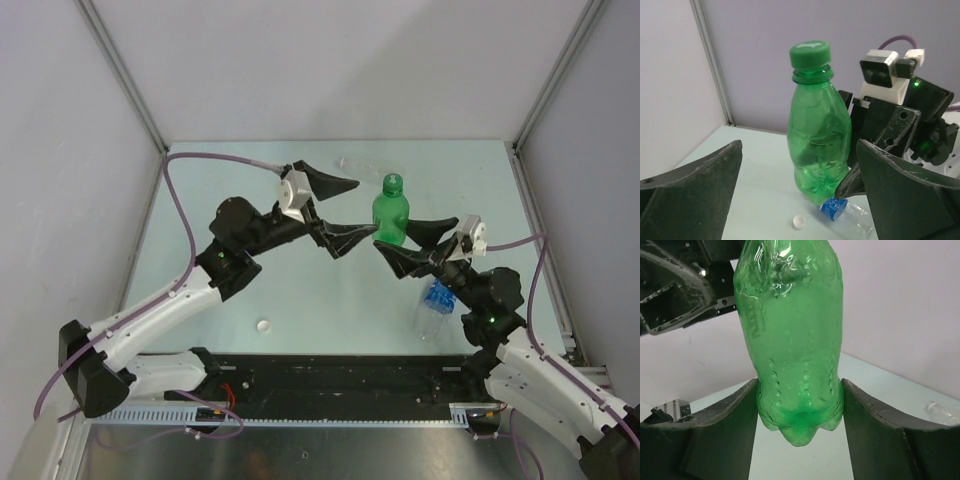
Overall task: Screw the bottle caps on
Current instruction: Screw the bottle cap onto the plastic bottle.
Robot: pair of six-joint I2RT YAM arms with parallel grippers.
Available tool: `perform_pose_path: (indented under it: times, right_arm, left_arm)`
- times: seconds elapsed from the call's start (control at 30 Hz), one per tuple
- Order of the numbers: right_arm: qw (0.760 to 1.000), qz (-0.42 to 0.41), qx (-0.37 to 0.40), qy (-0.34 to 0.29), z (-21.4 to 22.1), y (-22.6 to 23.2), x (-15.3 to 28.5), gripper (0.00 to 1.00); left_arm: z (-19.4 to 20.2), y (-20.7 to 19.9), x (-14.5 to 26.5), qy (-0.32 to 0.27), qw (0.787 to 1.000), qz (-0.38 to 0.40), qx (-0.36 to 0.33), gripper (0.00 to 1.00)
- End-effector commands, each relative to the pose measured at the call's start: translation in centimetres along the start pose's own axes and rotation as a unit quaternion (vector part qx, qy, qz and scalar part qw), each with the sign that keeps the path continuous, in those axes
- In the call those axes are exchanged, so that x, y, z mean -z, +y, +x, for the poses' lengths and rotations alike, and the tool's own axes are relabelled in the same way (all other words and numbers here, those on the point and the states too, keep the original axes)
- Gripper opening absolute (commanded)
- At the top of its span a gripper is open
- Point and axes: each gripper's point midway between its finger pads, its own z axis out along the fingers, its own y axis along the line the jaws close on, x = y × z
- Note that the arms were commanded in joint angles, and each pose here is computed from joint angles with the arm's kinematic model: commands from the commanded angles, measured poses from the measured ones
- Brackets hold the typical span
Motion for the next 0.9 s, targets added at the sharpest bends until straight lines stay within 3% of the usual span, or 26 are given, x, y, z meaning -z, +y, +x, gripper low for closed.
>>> perform_pose_path:
  times: [0.0,0.33,0.63,0.87]
  right_arm:
    - [0.998,-0.024,-0.002,-0.062,-4.2,1.0,-0.8,0.0]
    - [0.997,-0.06,-0.017,-0.049,-3.2,2.0,-1.3,0.0]
    - [0.995,-0.089,-0.024,-0.047,-2.7,2.8,-1.7,0.0]
    - [0.994,-0.095,-0.025,-0.038,-2.1,2.8,-1.9,0.0]
  left_arm:
    - [-2.8,-0.5,-0.3,-0.083,0.996,-0.027,0.0,1.0]
    - [-0.2,-0.7,-0.6,-0.089,0.993,-0.038,0.072,1.0]
    - [1.6,-2.1,-1.1,-0.075,0.995,0.005,0.062,0.99]
    - [3.4,-1.8,-1.4,-0.058,0.995,-0.004,0.083,0.93]
